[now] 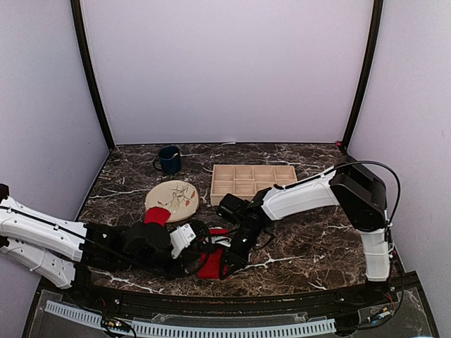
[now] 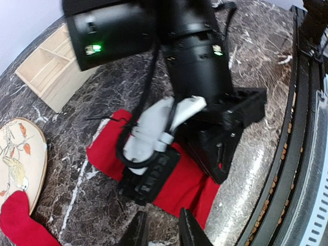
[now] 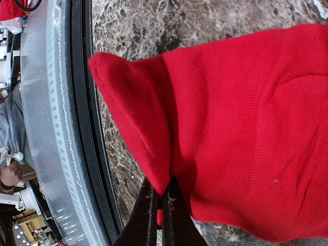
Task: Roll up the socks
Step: Roll the sock at the center of the board.
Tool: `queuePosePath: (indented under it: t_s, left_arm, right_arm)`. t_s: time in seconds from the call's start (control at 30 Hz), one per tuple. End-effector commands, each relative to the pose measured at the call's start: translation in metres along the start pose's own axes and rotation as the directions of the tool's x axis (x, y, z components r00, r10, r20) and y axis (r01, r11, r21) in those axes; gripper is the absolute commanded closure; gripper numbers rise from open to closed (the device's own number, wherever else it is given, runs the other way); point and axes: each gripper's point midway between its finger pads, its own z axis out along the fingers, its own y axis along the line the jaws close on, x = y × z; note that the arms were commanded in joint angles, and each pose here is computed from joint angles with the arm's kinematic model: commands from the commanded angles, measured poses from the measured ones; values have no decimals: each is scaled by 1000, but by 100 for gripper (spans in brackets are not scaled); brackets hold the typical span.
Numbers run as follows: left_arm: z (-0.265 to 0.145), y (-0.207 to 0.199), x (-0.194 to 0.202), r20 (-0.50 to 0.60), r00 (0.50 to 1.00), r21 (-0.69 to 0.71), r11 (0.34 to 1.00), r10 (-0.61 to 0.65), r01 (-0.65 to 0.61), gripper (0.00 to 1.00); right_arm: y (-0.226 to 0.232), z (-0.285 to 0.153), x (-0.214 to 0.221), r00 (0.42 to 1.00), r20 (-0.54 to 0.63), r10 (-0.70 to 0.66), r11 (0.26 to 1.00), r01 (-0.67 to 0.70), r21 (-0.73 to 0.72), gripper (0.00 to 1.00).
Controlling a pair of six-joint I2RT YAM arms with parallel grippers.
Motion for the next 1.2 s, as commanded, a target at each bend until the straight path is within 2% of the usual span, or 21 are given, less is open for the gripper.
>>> queuePosePath:
  t_s: [0.0, 0.2, 0.47, 0.57, 0.77, 1.0, 1.17]
  left_arm:
    - [1, -19, 5, -47, 988, -27, 989, 146, -148, 77]
    - [11, -49, 24, -137, 945, 17, 955, 296, -296, 75]
    - [24, -56, 53, -235, 885, 66, 915, 402, -398, 69]
    - [29, -51, 57, -265, 868, 37, 904, 420, -426, 68]
    - [34, -54, 56, -259, 855, 45, 890, 449, -454, 63]
    - [41, -55, 56, -267, 830, 42, 867, 489, -497, 63]
    - [40, -53, 48, -244, 830, 17, 858, 501, -513, 64]
  right_arm:
    - [-14, 14, 30, 990, -104, 92, 996, -93, 3, 97]
    - [-14, 12, 27, 989, -99, 108, 993, -111, -26, 97]
    - [-15, 9, 24, 988, -100, 117, 992, -121, -36, 96]
    - [-15, 10, 25, 988, -104, 117, 992, -121, -40, 96]
    - [-14, 10, 25, 987, -108, 116, 991, -122, -47, 96]
    - [-12, 9, 23, 988, -105, 110, 992, -116, -54, 96]
    - [-12, 9, 23, 988, -106, 111, 991, -118, -57, 96]
